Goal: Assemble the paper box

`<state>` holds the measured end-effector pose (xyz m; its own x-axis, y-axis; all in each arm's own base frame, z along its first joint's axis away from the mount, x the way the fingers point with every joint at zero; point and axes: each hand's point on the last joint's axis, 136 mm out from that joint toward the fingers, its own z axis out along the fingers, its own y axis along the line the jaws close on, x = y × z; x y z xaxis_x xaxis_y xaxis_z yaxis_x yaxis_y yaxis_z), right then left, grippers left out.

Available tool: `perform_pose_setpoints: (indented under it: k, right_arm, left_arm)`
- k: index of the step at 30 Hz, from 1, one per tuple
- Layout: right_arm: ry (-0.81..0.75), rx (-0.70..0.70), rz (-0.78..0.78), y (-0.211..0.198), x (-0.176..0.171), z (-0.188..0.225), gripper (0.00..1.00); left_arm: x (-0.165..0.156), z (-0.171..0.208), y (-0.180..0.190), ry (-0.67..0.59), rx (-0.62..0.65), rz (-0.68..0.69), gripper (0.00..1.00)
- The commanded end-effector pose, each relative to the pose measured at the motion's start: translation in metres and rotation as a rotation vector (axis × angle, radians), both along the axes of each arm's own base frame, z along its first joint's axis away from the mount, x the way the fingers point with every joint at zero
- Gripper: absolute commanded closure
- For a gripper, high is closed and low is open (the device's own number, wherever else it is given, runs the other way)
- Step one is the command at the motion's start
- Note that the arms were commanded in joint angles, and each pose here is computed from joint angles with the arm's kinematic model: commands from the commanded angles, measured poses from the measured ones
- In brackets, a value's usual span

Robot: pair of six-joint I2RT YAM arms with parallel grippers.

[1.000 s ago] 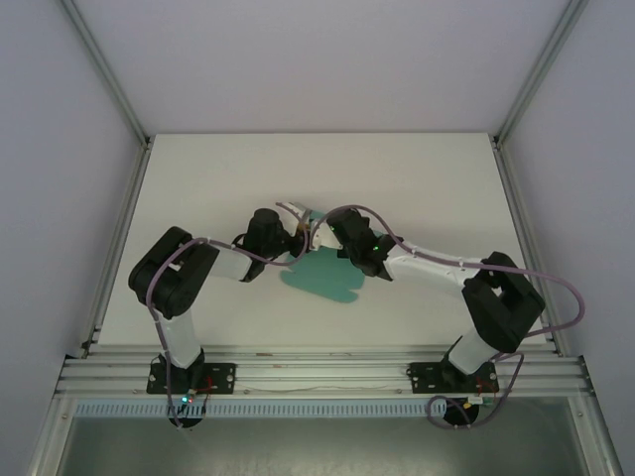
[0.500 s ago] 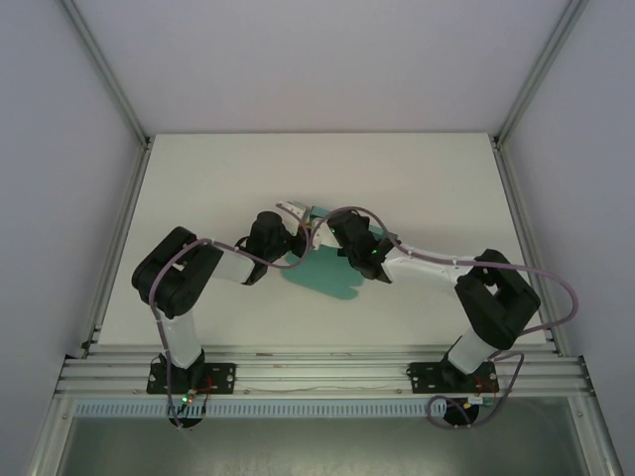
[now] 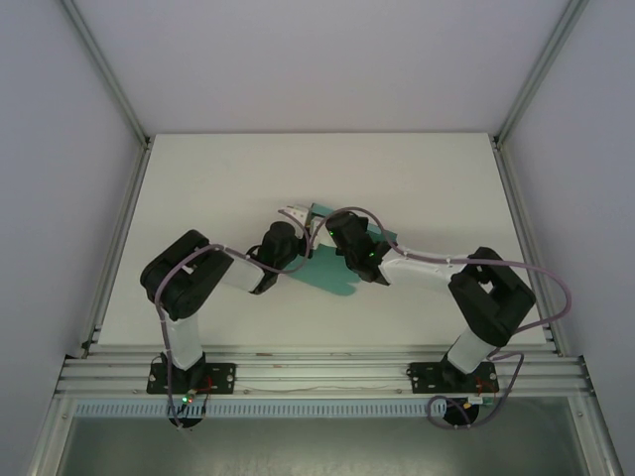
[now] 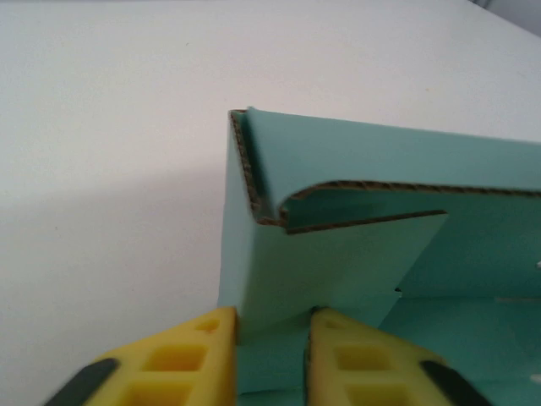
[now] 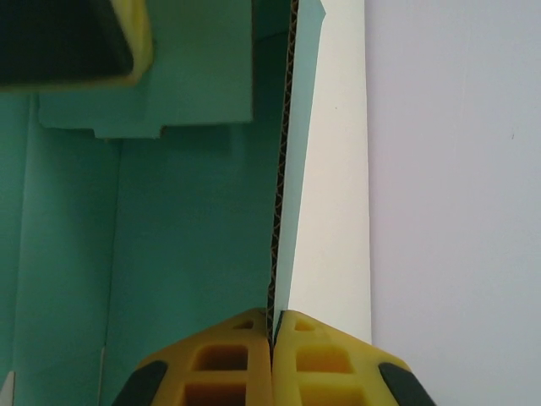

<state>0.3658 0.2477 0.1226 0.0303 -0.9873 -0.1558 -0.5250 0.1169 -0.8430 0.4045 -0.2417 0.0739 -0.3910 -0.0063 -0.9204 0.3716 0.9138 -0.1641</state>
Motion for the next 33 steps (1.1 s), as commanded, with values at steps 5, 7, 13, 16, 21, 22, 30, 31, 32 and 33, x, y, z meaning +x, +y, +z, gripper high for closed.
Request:
perform_pose_setpoints:
  k: [5,7,13,16,21,22,30,31,32,33]
  right_arm:
    - [0.146,-0.009,0.138,0.012,-0.030,-0.016,1.00]
    - [0.115,-0.026,0.138,0.007,-0.024,-0.005,1.00]
    - [0.109,0.023,0.146,0.000,-0.018,0.018,1.00]
    - [0.132,0.040,0.169,0.003,-0.022,0.017,1.00]
    - [0.046,0.005,0.187,-0.001,-0.006,0.015,1.00]
    - [0.015,-0.005,0.199,0.000,-0.002,0.015,1.00]
    - [-0.085,-0.065,0.285,0.011,0.009,0.010,1.00]
    - [-0.077,-0.080,0.286,0.010,0.010,0.007,1.00]
    - [-0.073,-0.086,0.283,0.010,0.011,0.004,1.00]
    - [-0.072,-0.086,0.282,0.010,0.012,0.003,1.00]
  left_arm:
    - [-0.019,0.039,0.010,-0.006,-0.141,-0.168,0.38]
    - [-0.033,0.043,0.021,0.023,-0.179,-0.223,0.25]
    - [-0.067,0.039,0.047,0.085,-0.112,-0.218,0.00]
    - [-0.057,0.027,0.079,0.155,-0.087,-0.029,0.00]
    - [-0.061,0.035,0.107,0.136,-0.286,0.070,0.00]
    - [-0.062,0.038,0.110,0.125,-0.312,0.081,0.00]
    - [-0.040,0.008,0.120,0.260,-0.182,0.136,0.00]
    - [-0.037,0.008,0.114,0.257,-0.176,0.102,0.00]
    - [-0.034,0.008,0.107,0.254,-0.176,0.061,0.00]
    - [-0.033,0.009,0.098,0.246,-0.181,0.006,0.00]
